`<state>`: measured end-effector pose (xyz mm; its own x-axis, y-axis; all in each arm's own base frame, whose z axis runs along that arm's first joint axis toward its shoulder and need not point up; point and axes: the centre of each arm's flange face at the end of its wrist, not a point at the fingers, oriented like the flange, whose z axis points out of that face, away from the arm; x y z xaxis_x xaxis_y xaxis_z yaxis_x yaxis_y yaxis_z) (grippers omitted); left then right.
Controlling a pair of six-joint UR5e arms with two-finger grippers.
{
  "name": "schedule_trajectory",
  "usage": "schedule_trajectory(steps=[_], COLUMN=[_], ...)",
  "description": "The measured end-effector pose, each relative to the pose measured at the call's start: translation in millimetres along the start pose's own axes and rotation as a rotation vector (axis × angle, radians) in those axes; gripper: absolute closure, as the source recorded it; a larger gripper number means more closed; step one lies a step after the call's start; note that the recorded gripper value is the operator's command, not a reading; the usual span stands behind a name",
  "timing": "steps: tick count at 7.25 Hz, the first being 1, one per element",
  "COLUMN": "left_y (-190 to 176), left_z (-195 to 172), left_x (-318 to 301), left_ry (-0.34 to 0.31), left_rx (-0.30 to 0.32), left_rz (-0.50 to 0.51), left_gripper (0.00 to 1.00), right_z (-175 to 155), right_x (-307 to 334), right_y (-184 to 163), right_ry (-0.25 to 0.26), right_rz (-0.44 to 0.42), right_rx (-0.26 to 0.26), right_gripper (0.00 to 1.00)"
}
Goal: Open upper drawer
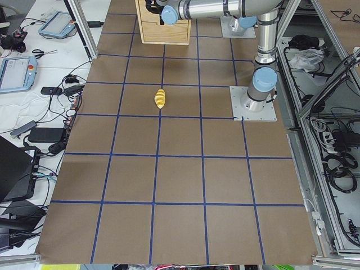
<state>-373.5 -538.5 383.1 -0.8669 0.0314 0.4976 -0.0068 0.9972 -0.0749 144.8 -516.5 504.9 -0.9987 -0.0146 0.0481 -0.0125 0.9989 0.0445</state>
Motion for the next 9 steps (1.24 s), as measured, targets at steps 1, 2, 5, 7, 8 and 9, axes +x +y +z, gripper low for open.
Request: schedule_trajectory(steps=[1,2,5,7,8,9], left_y=[1,0,0,-2,-2,-3], left_z=[2,5,12,16,17,19], left_x=[1,0,-1,-2,-2,-2], left_ry=[0.0,-0.001,-0.004,-0.004,-0.004,-0.007], left_rx=[-0.002,-0.007,-0.017,-0.015,-0.011,-0.005], left_rz=[0.002,0.002,-0.001,0.012,0.018,0.023], left_gripper=[0.0,0.0,0.0,0.0,0.0,0.0], right_z=[0,0,0,0,0,0], right_x=[0,0,0,0,0,0], right_y=[0,0,0,0,0,0], right_ry=[0.0,0.0,0.0,0.0,0.0,0.0], right_rz=[0.0,0.0,0.0,-0.001,0.0,0.0], right_rx=[0.0,0.0,0.0,0.0,0.0,0.0], right_gripper=[0.0,0.0,0.0,0.0,0.0,0.0])
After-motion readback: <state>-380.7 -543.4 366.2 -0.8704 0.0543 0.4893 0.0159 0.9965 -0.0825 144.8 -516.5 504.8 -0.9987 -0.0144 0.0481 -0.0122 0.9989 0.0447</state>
